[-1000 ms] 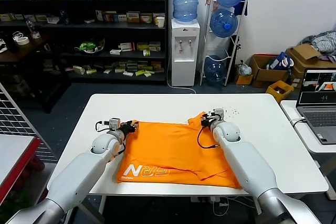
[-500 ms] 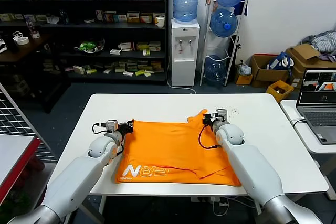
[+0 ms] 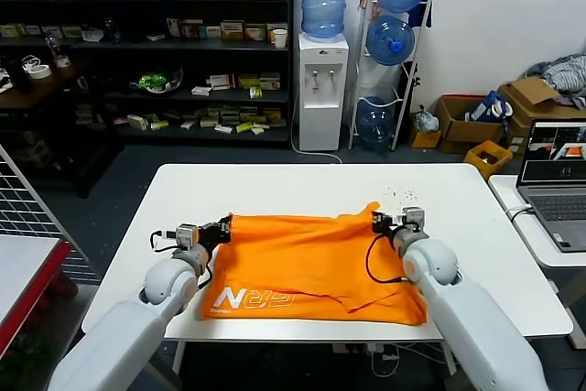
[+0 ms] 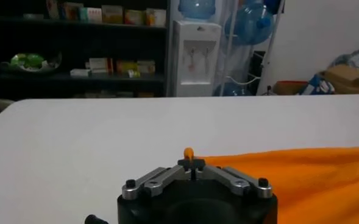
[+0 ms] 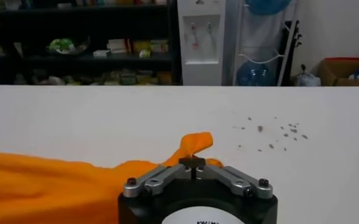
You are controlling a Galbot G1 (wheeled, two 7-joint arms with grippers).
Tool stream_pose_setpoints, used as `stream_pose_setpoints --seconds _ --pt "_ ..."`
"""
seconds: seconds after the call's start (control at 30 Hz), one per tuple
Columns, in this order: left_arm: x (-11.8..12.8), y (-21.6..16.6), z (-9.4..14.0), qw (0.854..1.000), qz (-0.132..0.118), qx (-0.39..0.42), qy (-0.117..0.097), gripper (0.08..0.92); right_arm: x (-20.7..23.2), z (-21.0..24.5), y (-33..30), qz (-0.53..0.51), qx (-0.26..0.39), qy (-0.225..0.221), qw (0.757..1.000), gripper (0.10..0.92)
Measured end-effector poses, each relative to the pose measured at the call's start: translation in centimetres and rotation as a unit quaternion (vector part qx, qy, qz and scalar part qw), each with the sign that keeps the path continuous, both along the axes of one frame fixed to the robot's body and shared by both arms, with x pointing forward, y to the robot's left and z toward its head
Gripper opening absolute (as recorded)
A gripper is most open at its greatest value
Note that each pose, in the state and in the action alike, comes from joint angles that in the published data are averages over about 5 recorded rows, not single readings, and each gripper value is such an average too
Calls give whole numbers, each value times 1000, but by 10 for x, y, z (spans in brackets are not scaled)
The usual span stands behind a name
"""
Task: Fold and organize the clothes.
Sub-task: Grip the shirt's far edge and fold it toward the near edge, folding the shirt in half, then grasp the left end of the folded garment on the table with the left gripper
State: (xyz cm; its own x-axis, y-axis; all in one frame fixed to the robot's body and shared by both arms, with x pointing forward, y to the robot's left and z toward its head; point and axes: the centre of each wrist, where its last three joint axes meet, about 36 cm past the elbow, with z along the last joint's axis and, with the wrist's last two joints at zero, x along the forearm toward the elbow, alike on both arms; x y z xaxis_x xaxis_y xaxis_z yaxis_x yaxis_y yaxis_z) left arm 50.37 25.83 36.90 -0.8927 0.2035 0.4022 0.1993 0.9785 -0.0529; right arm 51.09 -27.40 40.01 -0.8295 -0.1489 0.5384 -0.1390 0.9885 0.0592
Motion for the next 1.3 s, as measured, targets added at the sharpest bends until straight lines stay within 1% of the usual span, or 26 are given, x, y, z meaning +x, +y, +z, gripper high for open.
stream_pose_setpoints --seconds 0.13,0.27,0.47,0.57,0.7,0.97,1.13,1.3 --pt "-22 0 5 1000 -5 3 -13 92 -30 7 -4 6 -2 3 1000 125" --pt "-43 0 8 1000 -7 6 -22 92 -57 14 -5 12 -5 8 1000 125" --pt "-70 -1 9 1000 -6 9 -22 92 -93 22 -6 19 -8 16 1000 125" --pt "-81 -2 10 1000 -8 9 -18 108 -108 25 -6 22 -8 22 999 151" --pt "-93 -4 9 1000 -10 10 -10 201 -124 29 -8 27 -9 28 999 252" --pt "-112 -3 6 1000 -6 11 -2 435 -148 35 -13 29 -5 30 999 486" --pt "-123 -5 -5 1000 -4 11 3 565 -158 34 -16 24 -5 31 999 633" --pt "-127 -6 -18 1000 2 8 7 712 -164 34 -16 20 -4 31 999 767"
